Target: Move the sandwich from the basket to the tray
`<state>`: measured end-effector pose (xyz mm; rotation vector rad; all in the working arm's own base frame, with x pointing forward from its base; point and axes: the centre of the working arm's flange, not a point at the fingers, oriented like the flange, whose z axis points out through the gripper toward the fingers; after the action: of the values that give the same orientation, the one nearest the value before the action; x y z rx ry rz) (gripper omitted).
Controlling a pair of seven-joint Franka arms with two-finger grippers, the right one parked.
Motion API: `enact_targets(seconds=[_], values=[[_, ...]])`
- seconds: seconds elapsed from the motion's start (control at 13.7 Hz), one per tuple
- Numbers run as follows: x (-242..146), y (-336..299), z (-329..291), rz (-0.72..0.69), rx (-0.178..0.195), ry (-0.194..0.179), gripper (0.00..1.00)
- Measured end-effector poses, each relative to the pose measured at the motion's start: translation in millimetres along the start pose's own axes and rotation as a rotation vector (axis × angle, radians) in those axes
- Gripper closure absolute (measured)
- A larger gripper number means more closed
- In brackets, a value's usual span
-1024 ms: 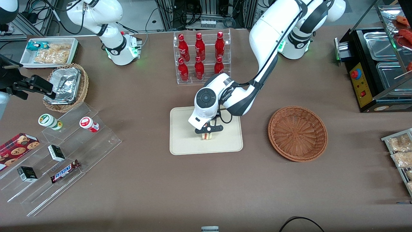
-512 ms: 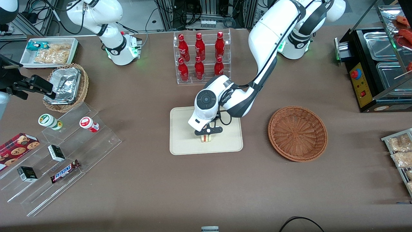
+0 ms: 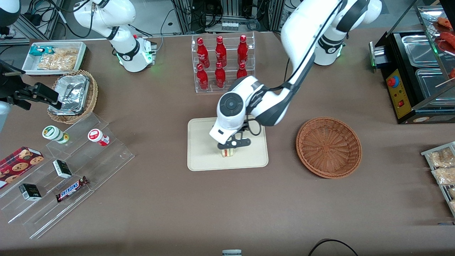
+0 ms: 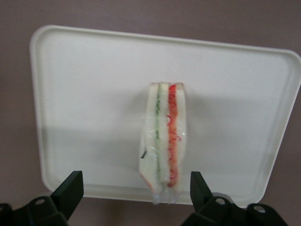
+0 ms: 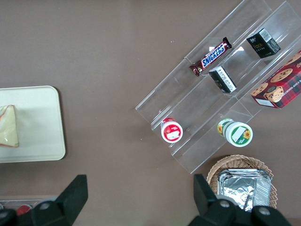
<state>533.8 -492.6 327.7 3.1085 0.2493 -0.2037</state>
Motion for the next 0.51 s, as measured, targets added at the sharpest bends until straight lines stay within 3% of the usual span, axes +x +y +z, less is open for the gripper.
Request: enact_targets(seconds=[0.15,0.37,0.51], values=[[16.9,-28.5,-30.9,0.010,0.033,0.004,0.00],[48.9,-79.5,-50.4,-0.053,0.114,-0.008,0.00],[70.8,-116.8,-58.7,-0.104,0.138,-0.020,0.00]])
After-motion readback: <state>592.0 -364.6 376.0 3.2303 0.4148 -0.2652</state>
